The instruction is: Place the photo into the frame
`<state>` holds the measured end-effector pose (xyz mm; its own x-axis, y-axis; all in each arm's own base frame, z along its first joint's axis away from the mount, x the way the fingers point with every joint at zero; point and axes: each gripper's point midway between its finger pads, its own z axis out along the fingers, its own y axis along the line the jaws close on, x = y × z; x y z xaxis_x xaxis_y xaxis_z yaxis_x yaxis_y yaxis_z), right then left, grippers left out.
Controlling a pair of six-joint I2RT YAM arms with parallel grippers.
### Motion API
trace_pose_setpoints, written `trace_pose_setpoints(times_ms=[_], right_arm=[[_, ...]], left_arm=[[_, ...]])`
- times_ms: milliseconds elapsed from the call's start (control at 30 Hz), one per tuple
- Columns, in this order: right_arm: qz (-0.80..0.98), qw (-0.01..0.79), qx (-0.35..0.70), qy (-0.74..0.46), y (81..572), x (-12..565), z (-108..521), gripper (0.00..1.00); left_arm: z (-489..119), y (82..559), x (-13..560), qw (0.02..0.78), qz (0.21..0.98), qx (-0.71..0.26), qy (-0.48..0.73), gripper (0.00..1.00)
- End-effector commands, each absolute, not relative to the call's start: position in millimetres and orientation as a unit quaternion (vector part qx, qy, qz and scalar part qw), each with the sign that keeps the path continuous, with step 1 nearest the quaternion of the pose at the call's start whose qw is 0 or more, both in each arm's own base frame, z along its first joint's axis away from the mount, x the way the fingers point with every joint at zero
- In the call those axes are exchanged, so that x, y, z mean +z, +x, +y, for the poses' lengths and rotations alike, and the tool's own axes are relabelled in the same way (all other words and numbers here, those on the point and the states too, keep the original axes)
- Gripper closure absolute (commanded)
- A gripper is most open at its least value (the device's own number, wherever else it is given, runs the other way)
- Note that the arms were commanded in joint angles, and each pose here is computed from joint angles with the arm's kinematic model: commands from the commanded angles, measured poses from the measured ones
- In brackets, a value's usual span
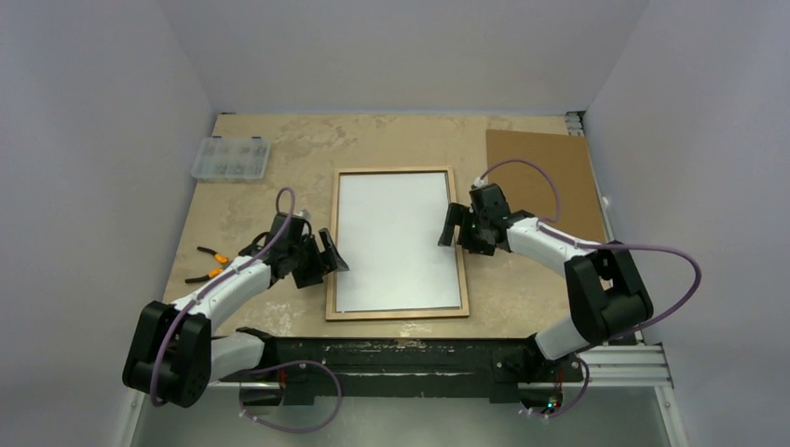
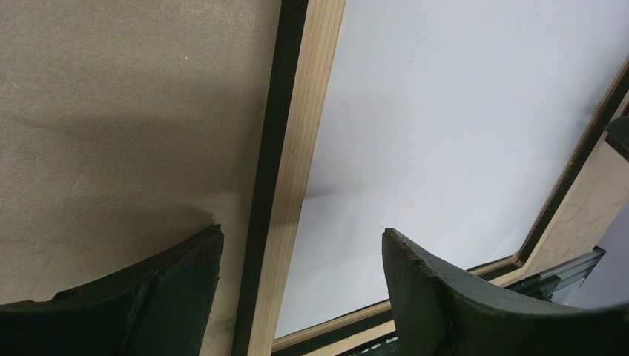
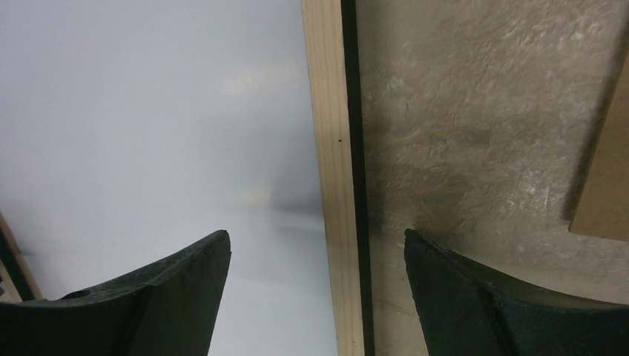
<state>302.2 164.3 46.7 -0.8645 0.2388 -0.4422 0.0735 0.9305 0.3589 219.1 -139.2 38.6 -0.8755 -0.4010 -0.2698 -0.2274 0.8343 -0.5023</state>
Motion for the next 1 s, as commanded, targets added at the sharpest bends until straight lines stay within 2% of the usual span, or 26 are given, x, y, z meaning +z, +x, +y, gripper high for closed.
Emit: trace_pose_setpoints(times_ms=[0, 233, 633, 767, 867, 967], right_arm=[[0.951, 0.233, 0.191, 0.073, 296, 36, 173, 0.17], [0.945, 0.216, 0.235, 0.066, 291, 32, 196, 0.24], [0.944, 0.203, 0.259, 0.027, 295, 33, 262, 0.23], [0.949, 0.218, 0.228, 0.024, 297, 37, 249, 0.17], [0.951, 0.242, 0.192, 0.034, 297, 45, 229, 0.06], [0.950, 0.263, 0.165, 0.047, 300, 53, 205, 0.01]], left_arm=[[-145, 222, 35, 0.179, 0.935, -0.251, -0.174, 0.24], [-149, 235, 36, 0.172, 0.937, -0.249, -0.175, 0.26], [-129, 266, 61, 0.195, 0.949, -0.181, -0.171, 0.26], [-116, 265, 65, 0.206, 0.951, -0.147, -0.177, 0.20], [-102, 263, 80, 0.228, 0.949, -0.119, -0.183, 0.14], [-94, 261, 107, 0.274, 0.936, -0.117, -0.186, 0.11]])
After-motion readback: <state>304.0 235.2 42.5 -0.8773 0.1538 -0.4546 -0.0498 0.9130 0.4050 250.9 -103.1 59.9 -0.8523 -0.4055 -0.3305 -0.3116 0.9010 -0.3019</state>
